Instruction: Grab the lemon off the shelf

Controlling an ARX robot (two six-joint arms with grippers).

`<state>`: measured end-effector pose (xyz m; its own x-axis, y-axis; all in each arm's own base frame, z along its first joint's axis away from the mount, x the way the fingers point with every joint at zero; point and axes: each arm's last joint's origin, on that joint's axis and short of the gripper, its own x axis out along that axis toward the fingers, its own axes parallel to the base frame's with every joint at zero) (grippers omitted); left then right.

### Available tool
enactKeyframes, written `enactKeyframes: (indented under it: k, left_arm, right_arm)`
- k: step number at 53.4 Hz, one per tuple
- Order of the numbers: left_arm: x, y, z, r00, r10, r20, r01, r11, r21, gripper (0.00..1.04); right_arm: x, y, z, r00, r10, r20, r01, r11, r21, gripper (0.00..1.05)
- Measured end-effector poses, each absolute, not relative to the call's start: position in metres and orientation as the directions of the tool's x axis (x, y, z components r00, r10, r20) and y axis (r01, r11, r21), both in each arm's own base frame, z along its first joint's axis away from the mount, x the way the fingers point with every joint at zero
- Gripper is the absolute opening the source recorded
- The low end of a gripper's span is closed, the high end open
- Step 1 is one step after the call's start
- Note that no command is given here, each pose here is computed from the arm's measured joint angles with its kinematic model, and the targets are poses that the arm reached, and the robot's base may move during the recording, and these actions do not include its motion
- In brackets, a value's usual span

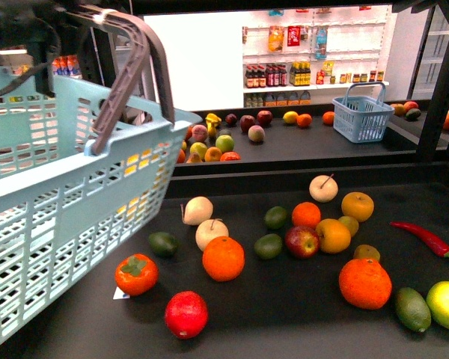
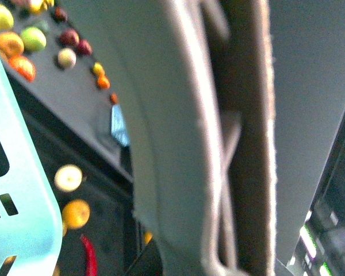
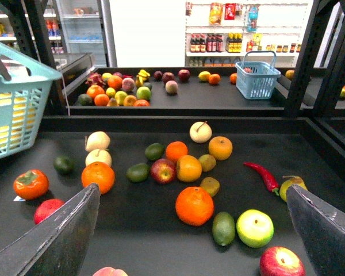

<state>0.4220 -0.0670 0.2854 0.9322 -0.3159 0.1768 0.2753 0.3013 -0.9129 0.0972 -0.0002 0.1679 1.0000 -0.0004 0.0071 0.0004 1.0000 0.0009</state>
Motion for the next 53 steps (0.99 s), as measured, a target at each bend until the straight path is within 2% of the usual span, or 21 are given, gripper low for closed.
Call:
enactKeyframes:
  k: [14,24,40,53]
  left_arm:
    - [0.422,0.026,0.280,0.966,-0.111,0.235,0.256,0.248,-0.934,0.06]
    - [0.403,0.102,0.269,0.965,0.039,0.259,0.242,0.248,-0.938,0.06]
    - [0.386,0.150,0.257,0.972,0.050,0.229,0.212,0.230,-0.950,0.06]
    - [0.380,0.180,0.246,0.966,0.027,0.257,0.245,0.218,-0.945,0.06]
  right_arm:
    - [0.097,0.000,0.168,1.000,0.000,0.007,0.000,1.000,0.001,0.97]
    - [0.097,0.000,0.168,1.000,0.000,0.007,0.000,1.000,0.001,0.97]
    - [0.097,0.000,0.168,1.000,0.000,0.007,0.000,1.000,0.001,0.97]
    - [0.097,0.000,0.168,1.000,0.000,0.007,0.000,1.000,0.001,0.97]
